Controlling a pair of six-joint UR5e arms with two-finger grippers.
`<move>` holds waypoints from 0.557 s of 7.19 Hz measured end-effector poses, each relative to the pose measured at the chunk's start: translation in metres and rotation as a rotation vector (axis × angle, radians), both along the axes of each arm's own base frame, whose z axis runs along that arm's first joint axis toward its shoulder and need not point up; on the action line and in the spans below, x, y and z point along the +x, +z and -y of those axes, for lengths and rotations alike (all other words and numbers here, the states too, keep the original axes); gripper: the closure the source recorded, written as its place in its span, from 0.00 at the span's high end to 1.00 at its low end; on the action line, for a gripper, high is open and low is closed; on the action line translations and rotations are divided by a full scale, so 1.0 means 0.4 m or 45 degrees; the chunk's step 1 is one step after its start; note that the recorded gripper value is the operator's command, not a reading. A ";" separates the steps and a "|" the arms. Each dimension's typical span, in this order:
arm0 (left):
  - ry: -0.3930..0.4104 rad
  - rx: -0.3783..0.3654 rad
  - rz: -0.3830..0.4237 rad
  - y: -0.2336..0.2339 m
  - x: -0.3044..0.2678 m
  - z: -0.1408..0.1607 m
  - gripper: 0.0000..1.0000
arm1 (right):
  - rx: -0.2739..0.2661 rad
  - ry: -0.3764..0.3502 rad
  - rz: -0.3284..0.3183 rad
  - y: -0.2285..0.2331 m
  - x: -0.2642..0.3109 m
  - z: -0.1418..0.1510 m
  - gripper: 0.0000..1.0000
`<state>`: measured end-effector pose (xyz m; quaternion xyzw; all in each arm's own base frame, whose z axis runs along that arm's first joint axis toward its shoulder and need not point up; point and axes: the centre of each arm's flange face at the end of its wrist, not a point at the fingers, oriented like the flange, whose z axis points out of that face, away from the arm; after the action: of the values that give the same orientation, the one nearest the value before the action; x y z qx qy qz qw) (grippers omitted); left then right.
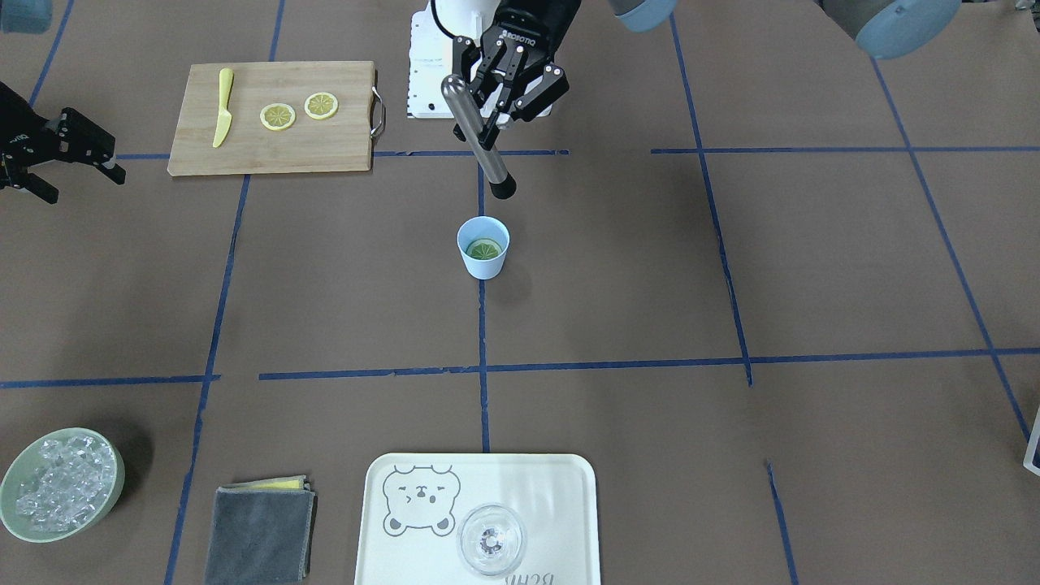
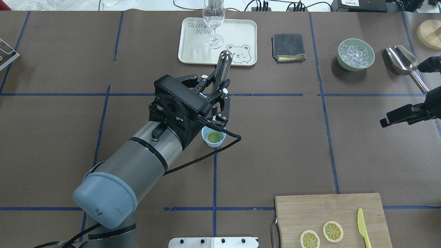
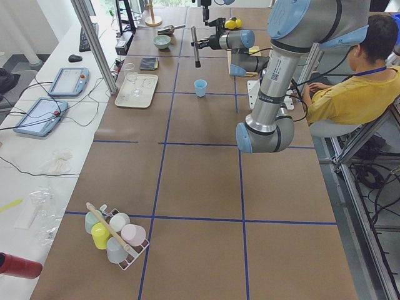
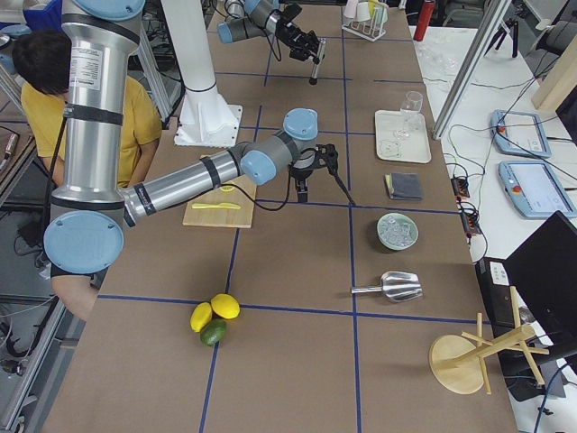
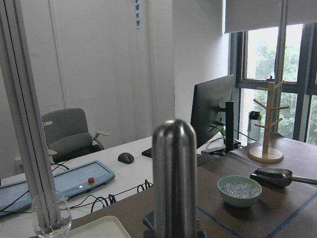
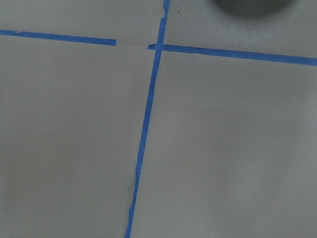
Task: Squeeze lemon into cup
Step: 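Lift the muddler out of the cup and carry it back with the left gripper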
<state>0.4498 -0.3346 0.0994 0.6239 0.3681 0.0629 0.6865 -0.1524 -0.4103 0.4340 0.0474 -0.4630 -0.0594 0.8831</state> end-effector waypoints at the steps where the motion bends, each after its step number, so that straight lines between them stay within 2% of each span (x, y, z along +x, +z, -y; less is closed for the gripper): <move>1: 0.064 -0.032 0.107 0.045 -0.009 0.047 0.00 | -0.001 0.002 0.000 0.000 0.002 0.000 1.00; 3: 0.228 -0.168 0.314 0.129 -0.076 0.174 0.00 | -0.001 0.006 0.000 -0.001 0.009 -0.005 1.00; 4: 0.271 -0.251 0.392 0.204 -0.105 0.209 0.00 | -0.001 0.007 0.001 -0.002 0.011 -0.009 1.00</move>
<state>0.4079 -0.4181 0.1808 0.4944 0.3271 0.1932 0.7819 -0.1480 -0.4067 0.4331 0.0484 -0.4633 -0.0570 0.8831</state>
